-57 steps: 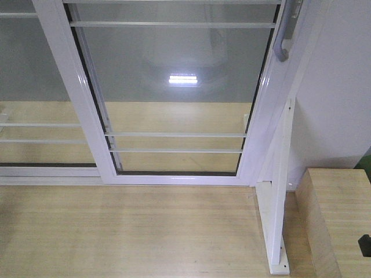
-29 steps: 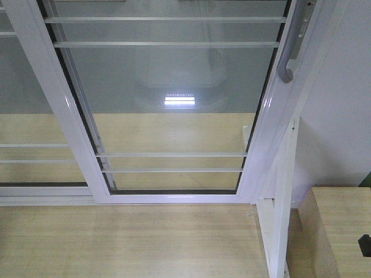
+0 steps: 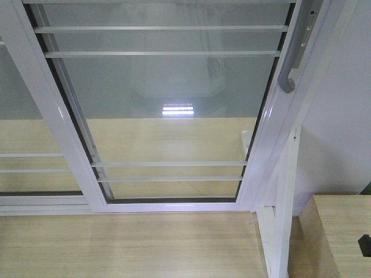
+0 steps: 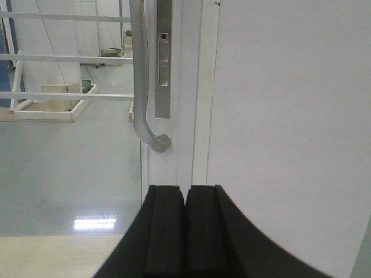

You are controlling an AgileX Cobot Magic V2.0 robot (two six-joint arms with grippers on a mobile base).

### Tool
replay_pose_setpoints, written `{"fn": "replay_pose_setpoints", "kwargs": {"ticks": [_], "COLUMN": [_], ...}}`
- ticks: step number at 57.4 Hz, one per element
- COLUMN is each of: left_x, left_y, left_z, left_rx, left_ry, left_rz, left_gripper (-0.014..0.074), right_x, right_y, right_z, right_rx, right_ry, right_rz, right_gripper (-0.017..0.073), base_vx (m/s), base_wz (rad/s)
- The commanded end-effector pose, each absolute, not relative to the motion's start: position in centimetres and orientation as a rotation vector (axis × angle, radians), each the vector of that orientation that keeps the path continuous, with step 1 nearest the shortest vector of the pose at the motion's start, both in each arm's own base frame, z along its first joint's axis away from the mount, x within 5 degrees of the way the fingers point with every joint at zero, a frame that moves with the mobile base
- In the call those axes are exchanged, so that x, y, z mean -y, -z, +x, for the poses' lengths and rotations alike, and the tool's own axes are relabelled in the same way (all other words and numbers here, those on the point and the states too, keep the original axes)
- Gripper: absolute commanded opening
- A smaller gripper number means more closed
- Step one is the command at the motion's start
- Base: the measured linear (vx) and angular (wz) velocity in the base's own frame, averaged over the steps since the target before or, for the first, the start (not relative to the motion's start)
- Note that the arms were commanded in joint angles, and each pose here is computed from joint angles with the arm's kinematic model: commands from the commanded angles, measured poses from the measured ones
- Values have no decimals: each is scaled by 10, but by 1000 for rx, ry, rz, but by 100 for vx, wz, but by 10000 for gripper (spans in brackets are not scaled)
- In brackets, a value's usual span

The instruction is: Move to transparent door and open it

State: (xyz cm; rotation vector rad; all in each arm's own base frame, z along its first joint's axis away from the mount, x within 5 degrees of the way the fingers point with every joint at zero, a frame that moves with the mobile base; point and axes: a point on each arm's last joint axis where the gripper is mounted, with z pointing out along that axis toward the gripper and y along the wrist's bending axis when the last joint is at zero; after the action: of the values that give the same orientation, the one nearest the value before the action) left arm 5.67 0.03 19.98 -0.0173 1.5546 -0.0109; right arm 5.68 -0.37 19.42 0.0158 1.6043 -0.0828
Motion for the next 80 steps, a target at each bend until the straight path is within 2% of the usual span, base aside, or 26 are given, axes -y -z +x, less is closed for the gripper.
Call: {"fn": "replay_pose_setpoints", "kwargs": {"ticks": [1,80], "left_x": [0,0], "left_y": [-197,-197], "left_z": [57,57], "left_rx": [-1496,-1496], "left_ry": [23,23], "left_rz": [-23,-23], "left_gripper": [-6,-6], "right_x": [4,4], "right_y": [-198,-198], "right_z": [56,57], "right_rx": [-1525,-1525], "right_ry": [95,94], "right_rz": [13,12], "right_gripper": [-5,-5], "base_vx": [5,2], "base_wz": [-1,0]}}
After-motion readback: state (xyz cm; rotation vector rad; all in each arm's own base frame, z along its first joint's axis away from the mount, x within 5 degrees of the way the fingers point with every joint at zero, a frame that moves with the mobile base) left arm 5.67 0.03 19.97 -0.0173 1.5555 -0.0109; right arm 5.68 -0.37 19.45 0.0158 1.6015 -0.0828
